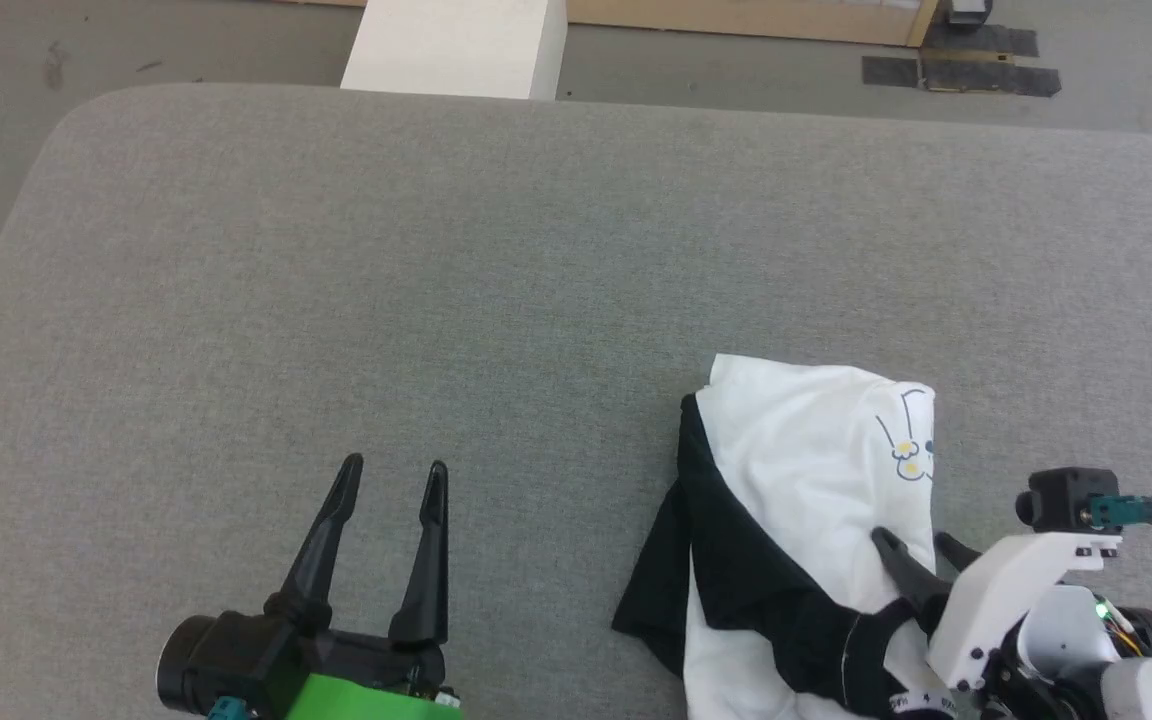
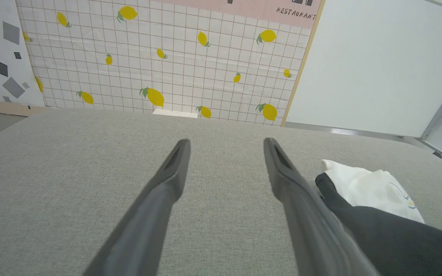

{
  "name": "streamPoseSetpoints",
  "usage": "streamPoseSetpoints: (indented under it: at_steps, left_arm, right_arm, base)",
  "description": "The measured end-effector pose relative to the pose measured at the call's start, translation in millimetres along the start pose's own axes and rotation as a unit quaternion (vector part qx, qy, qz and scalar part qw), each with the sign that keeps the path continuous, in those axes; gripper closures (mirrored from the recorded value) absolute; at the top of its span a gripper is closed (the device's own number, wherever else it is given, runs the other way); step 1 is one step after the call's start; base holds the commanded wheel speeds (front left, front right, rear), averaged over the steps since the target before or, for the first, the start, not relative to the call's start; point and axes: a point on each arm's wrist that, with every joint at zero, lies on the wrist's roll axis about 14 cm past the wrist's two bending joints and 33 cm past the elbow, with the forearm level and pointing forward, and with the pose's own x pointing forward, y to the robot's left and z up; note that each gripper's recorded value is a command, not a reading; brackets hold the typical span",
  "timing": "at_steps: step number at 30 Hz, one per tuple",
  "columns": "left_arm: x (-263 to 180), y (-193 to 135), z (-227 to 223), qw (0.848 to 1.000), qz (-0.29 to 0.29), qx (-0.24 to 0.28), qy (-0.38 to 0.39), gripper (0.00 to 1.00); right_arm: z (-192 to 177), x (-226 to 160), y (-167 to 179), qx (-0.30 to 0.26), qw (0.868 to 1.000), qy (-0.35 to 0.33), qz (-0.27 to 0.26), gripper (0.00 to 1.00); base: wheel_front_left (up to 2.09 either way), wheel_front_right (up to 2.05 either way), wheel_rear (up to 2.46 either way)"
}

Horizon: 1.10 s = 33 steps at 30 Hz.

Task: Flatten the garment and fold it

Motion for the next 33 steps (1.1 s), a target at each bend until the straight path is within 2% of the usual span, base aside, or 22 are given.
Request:
streamPoseSetpoints:
  at_steps: [2, 3, 4, 15, 21, 28, 33]
  left_arm:
    - [-1, 2, -1, 1.000, 0.003, 0.001, 0.002, 0.00]
    - [-1, 2, -2, 1.000, 0.004, 0.001, 0.004, 0.00]
    - [-1, 3, -3, 1.000, 0.005, 0.002, 0.005, 0.00]
    - [5, -8, 4, 1.000, -0.015, 0.001, -0.009, 0.00]
    - [10, -24, 4, 0.999, -0.045, -0.005, -0.012, 0.00]
    - [18, -46, 2, 0.996, -0.090, -0.012, -0.012, 0.00]
    - [25, -67, -4, 0.992, -0.128, -0.018, -0.006, 0.00]
  right_arm:
    - [-2, 7, 5, -0.003, 1.000, 0.007, 0.007, 0.00]
    - [-3, 10, 6, -0.003, 1.000, 0.012, 0.010, 0.16]
    - [-3, 12, 8, -0.004, 1.000, 0.014, 0.012, 1.00]
    - [7, 11, 4, -0.003, 1.000, -0.008, 0.003, 1.00]
    - [16, -4, -10, -0.028, 0.999, -0.018, -0.031, 1.00]
    - [46, -37, -50, -0.096, 0.991, -0.031, -0.092, 1.00]
    - [69, -69, -89, -0.140, 0.978, -0.040, -0.148, 1.00]
  base:
    - [0.00, 0.00, 0.00]
    - [0.00, 0.00, 0.00]
    - [0.00, 0.00, 0.00]
    - [0.00, 0.00, 0.00]
    - [0.00, 0.00, 0.00]
    - [0.00, 0.00, 0.00]
    - [0.00, 0.00, 0.00]
